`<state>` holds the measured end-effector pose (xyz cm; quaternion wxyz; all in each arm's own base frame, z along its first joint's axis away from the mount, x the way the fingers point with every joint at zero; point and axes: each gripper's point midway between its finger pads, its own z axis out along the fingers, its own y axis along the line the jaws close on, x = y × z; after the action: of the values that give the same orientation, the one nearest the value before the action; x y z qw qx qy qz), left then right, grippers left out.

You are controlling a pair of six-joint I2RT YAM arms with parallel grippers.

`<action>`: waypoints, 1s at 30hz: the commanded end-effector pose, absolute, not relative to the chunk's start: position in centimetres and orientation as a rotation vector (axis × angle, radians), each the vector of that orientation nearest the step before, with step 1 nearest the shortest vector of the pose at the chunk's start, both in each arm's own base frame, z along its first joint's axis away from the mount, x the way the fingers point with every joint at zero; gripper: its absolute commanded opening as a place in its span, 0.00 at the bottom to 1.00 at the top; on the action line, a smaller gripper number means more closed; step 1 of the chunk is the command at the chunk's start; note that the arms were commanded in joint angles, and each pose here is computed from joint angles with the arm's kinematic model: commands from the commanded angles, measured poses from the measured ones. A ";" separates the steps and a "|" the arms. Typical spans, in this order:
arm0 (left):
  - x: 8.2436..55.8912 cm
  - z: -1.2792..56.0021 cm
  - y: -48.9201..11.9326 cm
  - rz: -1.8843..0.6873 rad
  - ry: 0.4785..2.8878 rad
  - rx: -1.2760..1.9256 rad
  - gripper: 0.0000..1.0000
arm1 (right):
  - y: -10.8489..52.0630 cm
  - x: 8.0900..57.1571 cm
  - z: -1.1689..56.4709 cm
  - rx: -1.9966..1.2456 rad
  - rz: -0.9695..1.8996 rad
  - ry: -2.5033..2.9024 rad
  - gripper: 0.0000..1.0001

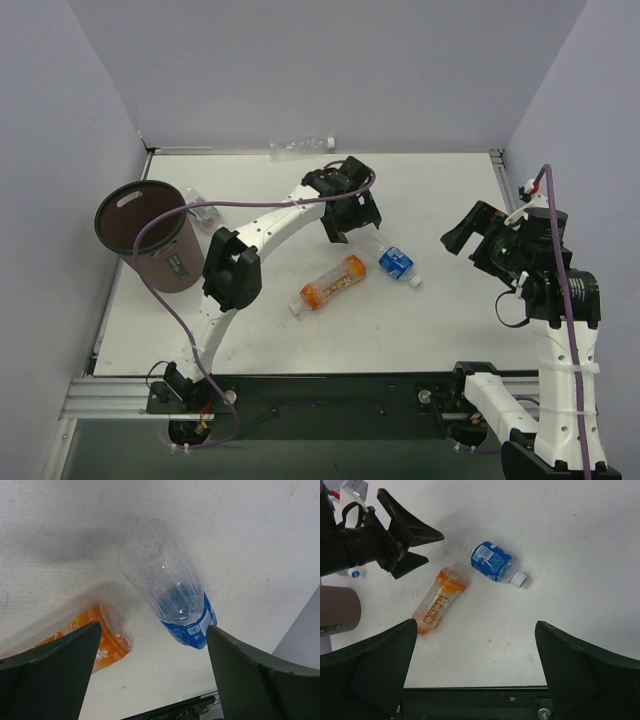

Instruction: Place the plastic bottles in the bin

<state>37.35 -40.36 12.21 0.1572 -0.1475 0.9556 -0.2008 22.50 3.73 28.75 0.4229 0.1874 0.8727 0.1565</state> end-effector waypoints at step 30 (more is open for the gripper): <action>46.1 18.2 -37.2 -0.521 2.298 -0.565 0.45 | 5.3 22.3 30.2 0.408 0.472 2.160 0.98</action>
<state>43.00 -40.27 6.51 0.2098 -0.2142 0.9363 -0.1829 22.32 4.74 28.89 0.4158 0.1780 0.8737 0.1793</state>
